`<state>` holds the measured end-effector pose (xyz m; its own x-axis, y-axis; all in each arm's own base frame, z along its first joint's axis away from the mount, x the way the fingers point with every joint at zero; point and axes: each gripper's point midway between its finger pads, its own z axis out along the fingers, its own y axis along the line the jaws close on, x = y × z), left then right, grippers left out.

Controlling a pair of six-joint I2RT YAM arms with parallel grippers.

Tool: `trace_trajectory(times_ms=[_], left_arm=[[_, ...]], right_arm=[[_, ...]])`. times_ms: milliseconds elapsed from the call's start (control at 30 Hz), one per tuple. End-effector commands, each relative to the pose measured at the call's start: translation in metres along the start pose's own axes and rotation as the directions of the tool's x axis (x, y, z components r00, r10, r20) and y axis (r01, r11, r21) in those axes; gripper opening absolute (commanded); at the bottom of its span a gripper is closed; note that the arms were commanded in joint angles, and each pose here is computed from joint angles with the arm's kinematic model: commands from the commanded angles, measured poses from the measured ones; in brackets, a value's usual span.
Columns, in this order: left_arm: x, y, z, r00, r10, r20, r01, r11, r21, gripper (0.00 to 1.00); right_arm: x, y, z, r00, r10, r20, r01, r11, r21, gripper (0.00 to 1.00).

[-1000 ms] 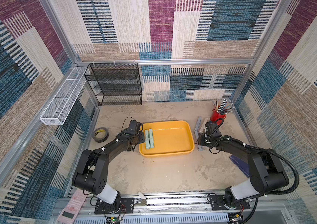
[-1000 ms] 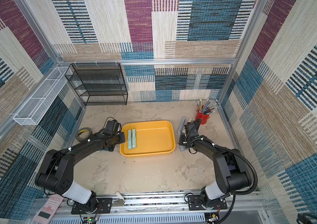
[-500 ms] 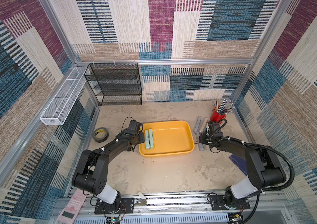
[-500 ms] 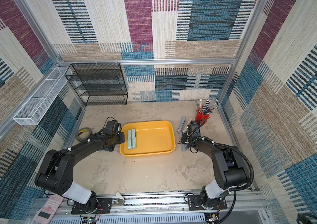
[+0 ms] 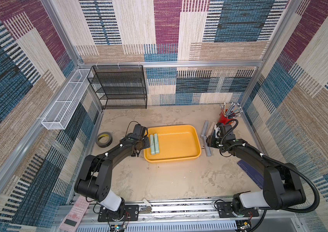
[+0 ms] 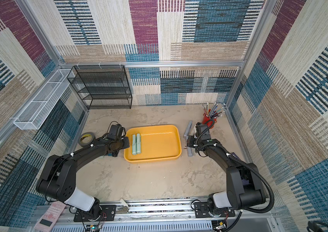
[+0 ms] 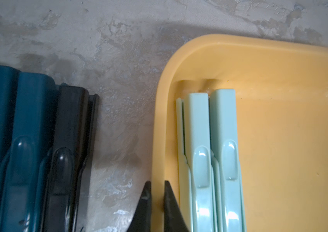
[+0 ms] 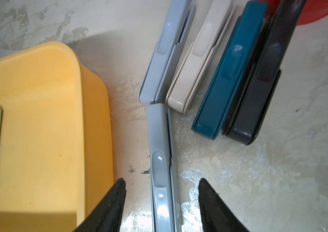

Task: Put the pruning pliers into the storage box
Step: Pick up the pruning pliers from the center of the board.

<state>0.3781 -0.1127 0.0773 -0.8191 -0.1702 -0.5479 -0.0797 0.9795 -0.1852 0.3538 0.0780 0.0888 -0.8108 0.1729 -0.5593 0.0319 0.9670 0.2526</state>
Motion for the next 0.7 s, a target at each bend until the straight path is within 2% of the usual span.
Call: trace_trajectory(times_ms=[0, 267, 433, 667], left_arm=[[0.002, 0.002, 0.001, 1.0, 0.018, -0.004, -0.018, 1.0, -0.008, 0.11], [0.001, 0.002, 0.001, 1.0, 0.022, -0.003, -0.022, 1.0, -0.011, 0.11], [0.001, 0.002, 0.001, 1.0, 0.025, -0.003, -0.025, 1.0, -0.011, 0.11], [0.0, 0.003, -0.001, 0.999, 0.036, 0.0, -0.036, 0.999, -0.02, 0.11]], right_arm=[[0.018, -0.001, 0.005, 0.998, -0.001, -0.055, 0.001, 1.0, -0.016, 0.61], [0.034, 0.002, 0.023, 0.993, -0.001, -0.119, -0.004, 0.999, -0.041, 0.61], [0.046, -0.003, 0.038, 0.985, 0.012, -0.17, -0.013, 1.0, -0.009, 0.59], [0.044, -0.004, 0.042, 0.987, 0.009, -0.158, -0.008, 1.0, 0.01, 0.49]])
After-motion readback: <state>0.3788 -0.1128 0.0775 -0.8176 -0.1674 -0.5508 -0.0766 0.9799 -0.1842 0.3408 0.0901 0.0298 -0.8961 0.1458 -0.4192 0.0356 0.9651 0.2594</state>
